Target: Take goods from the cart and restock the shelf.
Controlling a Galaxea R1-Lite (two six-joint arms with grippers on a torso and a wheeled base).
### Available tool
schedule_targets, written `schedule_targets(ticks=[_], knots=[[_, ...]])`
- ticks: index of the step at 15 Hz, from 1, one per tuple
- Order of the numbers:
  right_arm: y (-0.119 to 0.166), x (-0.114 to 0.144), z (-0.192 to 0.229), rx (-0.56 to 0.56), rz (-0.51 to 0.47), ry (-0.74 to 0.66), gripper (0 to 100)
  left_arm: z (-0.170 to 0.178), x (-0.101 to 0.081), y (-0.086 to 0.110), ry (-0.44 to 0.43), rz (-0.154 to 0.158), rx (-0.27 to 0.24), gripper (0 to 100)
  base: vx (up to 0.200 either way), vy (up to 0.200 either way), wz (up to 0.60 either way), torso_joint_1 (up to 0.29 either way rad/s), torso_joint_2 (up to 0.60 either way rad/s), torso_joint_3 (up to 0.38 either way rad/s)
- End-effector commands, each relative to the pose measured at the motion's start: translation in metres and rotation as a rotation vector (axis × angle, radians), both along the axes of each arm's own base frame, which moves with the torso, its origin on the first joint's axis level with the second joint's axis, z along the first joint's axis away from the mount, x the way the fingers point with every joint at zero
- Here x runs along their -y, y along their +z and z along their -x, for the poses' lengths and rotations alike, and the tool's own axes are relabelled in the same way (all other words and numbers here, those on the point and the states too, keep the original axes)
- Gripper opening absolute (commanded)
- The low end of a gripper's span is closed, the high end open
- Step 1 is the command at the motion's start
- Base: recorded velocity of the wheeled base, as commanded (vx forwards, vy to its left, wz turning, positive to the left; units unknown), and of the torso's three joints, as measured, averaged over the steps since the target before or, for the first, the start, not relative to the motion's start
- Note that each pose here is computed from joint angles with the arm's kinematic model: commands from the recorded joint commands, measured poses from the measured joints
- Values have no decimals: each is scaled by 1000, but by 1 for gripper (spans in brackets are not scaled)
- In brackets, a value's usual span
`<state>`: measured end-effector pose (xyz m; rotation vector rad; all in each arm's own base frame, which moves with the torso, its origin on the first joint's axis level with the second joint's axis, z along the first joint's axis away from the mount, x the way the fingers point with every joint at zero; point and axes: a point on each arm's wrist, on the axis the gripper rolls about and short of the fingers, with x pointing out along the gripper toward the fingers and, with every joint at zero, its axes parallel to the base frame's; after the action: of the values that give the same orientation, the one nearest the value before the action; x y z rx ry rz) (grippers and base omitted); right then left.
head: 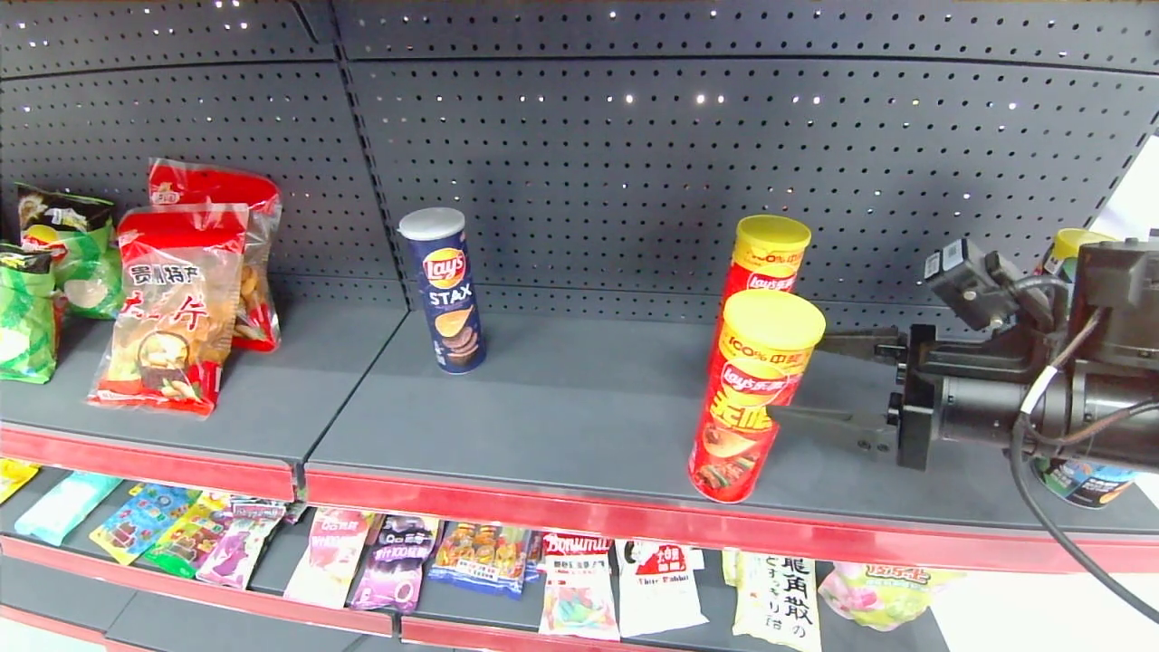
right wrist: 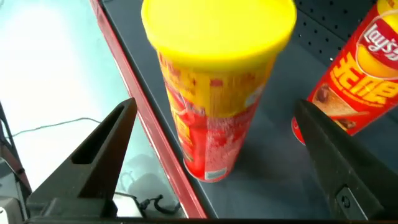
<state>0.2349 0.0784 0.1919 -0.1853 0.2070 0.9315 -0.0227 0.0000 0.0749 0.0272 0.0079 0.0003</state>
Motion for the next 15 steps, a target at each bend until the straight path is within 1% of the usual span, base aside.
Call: schedule_targets(ticks=[1, 2, 3, 6, 9, 15], knots=[[1, -6, -1, -7, -8, 16, 100, 0, 0, 0, 0, 0, 0, 100, 0, 0, 0, 0, 0, 0], [1, -6, -1, -7, -8, 16, 100, 0, 0, 0, 0, 0, 0, 100, 0, 0, 0, 0, 0, 0], [3, -12, -2, -11, -13, 19, 100, 0, 0, 0, 0, 0, 0, 100, 0, 0, 0, 0, 0, 0], [3, -20, -8, -9, -10, 23, 100, 0, 0, 0, 1, 0, 0, 100, 0, 0, 0, 0, 0, 0], [3, -26, -14, -18, -6, 1, 100, 0, 0, 0, 1, 0, 0, 100, 0, 0, 0, 0, 0, 0], [3, -32, -16, -24, -12, 15, 100, 0, 0, 0, 3, 0, 0, 100, 0, 0, 0, 0, 0, 0]])
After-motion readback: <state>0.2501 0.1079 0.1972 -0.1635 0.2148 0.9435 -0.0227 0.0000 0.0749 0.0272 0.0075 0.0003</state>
